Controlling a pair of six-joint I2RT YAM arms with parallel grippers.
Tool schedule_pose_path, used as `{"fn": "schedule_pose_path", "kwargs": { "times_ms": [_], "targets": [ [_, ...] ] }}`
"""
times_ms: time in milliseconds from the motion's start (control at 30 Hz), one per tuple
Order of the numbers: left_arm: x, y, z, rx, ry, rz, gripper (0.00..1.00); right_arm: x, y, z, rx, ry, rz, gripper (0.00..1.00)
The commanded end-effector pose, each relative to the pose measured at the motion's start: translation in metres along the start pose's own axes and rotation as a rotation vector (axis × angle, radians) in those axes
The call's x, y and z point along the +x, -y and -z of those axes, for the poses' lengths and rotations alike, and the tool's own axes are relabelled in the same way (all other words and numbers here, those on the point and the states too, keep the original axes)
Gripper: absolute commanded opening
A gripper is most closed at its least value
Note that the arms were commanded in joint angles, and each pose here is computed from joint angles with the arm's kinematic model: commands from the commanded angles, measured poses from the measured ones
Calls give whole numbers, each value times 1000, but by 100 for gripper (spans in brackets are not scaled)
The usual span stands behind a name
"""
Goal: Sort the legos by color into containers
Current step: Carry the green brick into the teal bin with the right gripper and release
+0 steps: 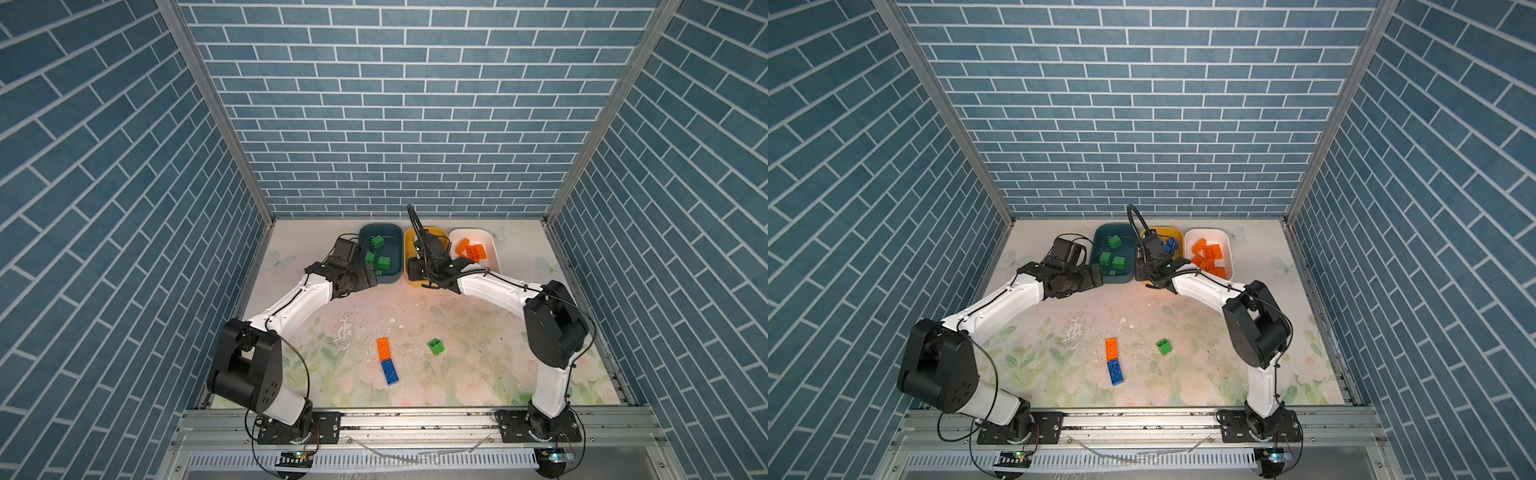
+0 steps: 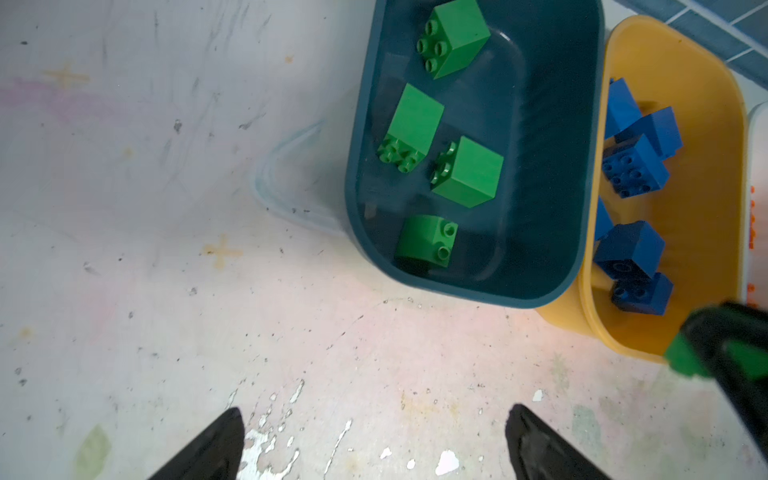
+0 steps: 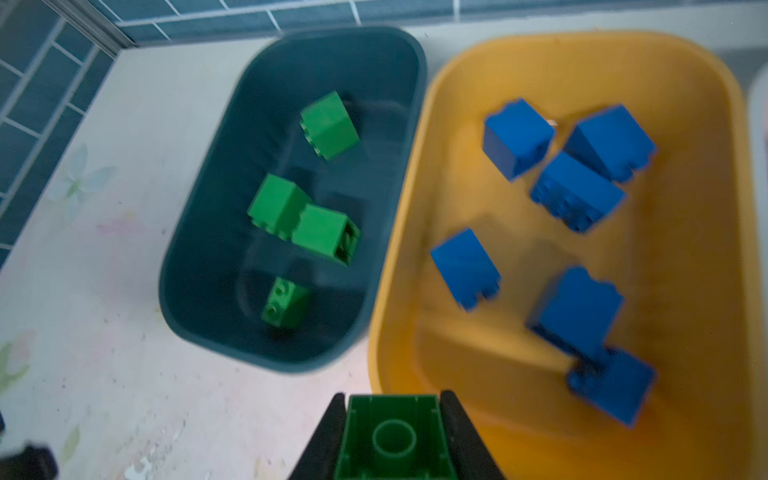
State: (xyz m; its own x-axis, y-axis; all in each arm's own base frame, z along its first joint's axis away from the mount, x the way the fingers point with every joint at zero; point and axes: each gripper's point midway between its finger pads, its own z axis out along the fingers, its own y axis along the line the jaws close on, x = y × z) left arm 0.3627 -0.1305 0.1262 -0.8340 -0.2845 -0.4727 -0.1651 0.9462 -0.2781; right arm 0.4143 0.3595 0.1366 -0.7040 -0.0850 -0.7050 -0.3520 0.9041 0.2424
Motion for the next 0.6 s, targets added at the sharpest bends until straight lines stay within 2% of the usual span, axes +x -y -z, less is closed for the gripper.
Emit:
{"fn": "schedule_pose_path", "kwargs": {
  "times_ms": [0,133,267,400,500,533,567],
  "targets": [
    [23,-19,8,-41,-56,15,99,-29,-17,-20,-56,21,86,26],
    [50,-20,11,25,-101,30,99,-35,-28,-53,-88,-3,129,31],
    [74,-20,13,66,-153,40,99,-44,-41,-68,-148,10,166,41],
    [100,-13,14,72,-218,-11,99,-49,-49,-60,-184,14,186,69],
    [120,-7,14,71,-262,-51,99,-46,-51,-41,-216,24,201,84],
    [126,-5,14,72,-274,-56,99,-53,-56,-20,-243,53,202,98],
    [131,-5,14,68,-284,-51,98,-49,-55,-11,-252,59,200,99]
  ]
}}
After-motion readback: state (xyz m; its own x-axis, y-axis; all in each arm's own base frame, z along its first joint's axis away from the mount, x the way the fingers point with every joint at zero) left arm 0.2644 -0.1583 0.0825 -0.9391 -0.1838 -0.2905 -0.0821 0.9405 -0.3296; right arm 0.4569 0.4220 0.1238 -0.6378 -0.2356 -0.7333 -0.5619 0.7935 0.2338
